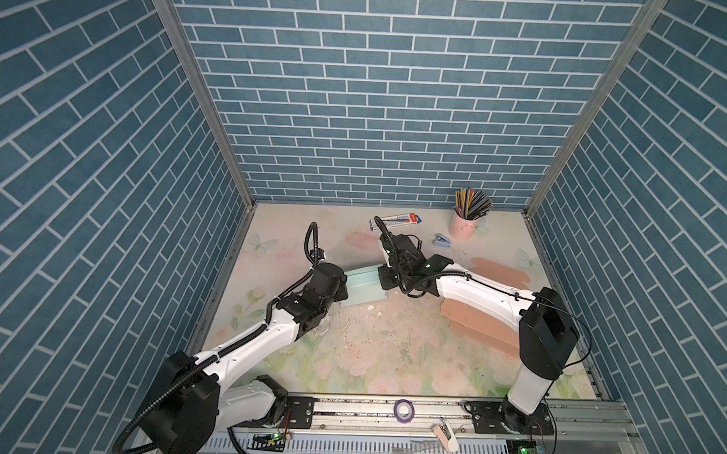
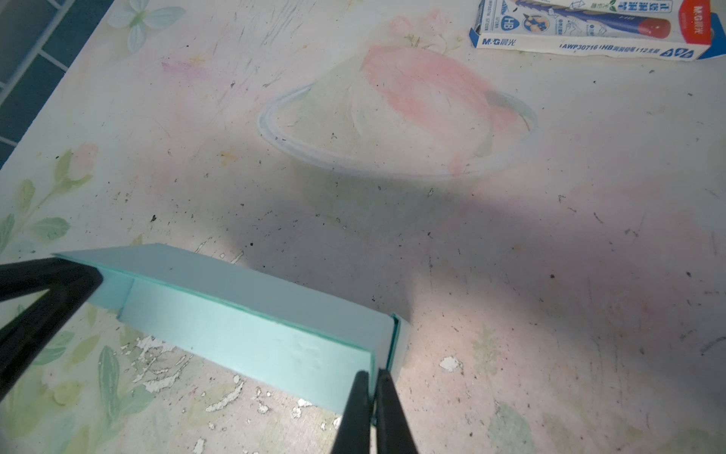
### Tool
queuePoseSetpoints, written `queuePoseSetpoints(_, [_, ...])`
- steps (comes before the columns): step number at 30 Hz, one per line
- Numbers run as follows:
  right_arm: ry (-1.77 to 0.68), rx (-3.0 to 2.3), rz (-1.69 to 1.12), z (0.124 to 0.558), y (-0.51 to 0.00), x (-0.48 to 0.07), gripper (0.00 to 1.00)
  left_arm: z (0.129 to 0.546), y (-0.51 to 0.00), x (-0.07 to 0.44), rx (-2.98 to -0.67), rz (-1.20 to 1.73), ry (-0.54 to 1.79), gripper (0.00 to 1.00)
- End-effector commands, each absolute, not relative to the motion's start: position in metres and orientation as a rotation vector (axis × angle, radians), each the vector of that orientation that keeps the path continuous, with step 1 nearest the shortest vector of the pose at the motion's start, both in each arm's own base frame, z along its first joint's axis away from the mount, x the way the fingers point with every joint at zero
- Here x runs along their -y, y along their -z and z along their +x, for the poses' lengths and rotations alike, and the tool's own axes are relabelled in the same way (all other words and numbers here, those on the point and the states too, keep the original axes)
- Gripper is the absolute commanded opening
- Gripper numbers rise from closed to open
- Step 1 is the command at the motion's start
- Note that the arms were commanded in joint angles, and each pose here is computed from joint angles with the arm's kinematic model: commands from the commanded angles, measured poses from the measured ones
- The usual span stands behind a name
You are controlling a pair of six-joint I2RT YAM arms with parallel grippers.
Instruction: Fold the paper box
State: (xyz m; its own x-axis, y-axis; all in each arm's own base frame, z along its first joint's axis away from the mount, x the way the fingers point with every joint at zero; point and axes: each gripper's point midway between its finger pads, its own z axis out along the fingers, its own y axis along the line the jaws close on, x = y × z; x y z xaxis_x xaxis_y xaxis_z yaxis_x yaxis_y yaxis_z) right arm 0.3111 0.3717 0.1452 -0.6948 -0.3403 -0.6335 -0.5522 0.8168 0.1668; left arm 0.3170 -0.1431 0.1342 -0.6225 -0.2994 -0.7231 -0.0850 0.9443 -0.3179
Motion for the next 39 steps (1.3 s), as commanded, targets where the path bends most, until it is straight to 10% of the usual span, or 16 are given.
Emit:
queuePoseSetpoints(1, [-0.711, -2.374, -0.783, 0.274, -0.144, -0.416, 0.06, 0.292, -0.102, 0.173, -2.385, -0.17, 0.43, 0.0])
queuePoseSetpoints(16, [-0.738, -2.278, -0.759, 0.27, -0.137, -0.404, 0.08, 0.291, -0.091, 0.17, -2.39, -0.163, 0.388, 0.0])
queuePoseSetpoints(27, [-0.741, -2.187, -0.706, 0.27, -0.164, -0.385, 0.43, 0.285, -0.084, 0.166, -2.388, -0.126, 0.32, 0.0])
queuePoseSetpoints(39, [-0.618, -2.164, -0.629, 0.288, -0.214, -0.361, 0.48, 0.281, -0.081, 0.166, -2.373, -0.098, 0.273, 0.0])
